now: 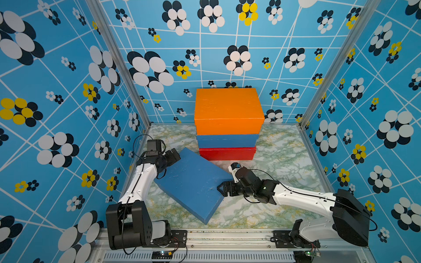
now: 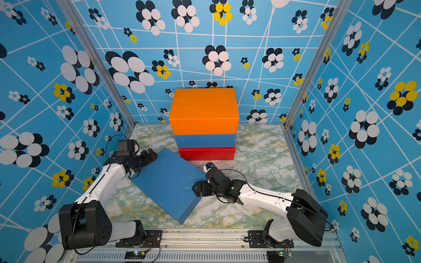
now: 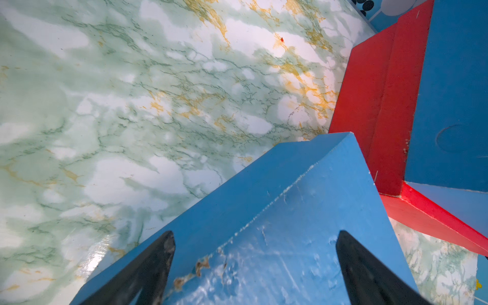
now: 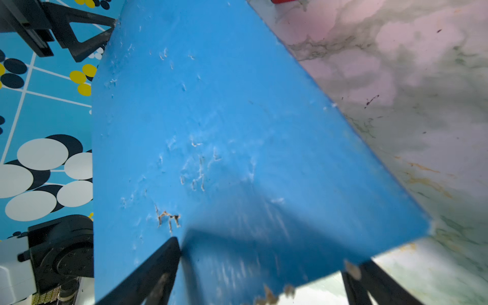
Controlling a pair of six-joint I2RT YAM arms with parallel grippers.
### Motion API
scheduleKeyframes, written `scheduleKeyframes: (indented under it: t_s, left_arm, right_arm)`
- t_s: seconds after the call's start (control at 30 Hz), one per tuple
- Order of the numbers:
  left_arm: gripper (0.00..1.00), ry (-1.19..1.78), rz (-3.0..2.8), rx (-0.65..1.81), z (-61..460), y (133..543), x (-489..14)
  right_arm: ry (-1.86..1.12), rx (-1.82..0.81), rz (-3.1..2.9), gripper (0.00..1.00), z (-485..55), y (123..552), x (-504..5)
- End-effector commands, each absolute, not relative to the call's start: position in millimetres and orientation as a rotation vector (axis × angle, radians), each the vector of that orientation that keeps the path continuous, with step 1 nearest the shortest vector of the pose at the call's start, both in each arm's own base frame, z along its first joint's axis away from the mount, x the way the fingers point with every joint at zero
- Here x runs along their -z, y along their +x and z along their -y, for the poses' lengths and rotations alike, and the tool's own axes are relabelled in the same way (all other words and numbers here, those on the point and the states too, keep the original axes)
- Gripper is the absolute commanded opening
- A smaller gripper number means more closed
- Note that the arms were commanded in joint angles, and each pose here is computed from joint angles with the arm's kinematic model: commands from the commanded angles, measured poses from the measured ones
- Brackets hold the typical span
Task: Stack the shoeboxes
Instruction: Move the shoebox to the center of the board.
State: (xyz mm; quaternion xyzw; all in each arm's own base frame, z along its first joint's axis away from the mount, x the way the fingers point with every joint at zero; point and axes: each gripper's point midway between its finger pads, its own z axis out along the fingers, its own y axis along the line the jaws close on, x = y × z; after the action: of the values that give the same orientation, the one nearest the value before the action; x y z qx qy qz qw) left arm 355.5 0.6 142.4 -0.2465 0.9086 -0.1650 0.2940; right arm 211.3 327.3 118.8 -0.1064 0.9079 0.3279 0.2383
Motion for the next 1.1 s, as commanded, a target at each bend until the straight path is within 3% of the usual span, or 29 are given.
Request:
scheduleKeyframes:
  t_s: [0.0,1.07]
  left_arm:
    - [0.96,-0.639,-2.487,0.529,19.7,337.7,-128.2]
    - [0.96,-0.413,-2.461,0.844,126.1,269.8,-158.7]
  right_arm:
    - [-0.248,-0.889,-2.447,0.94,-326.1,226.3,-134.3]
    - [-0.076,-0.616,-2.469,0.94,-223.1,265.4,-138.8]
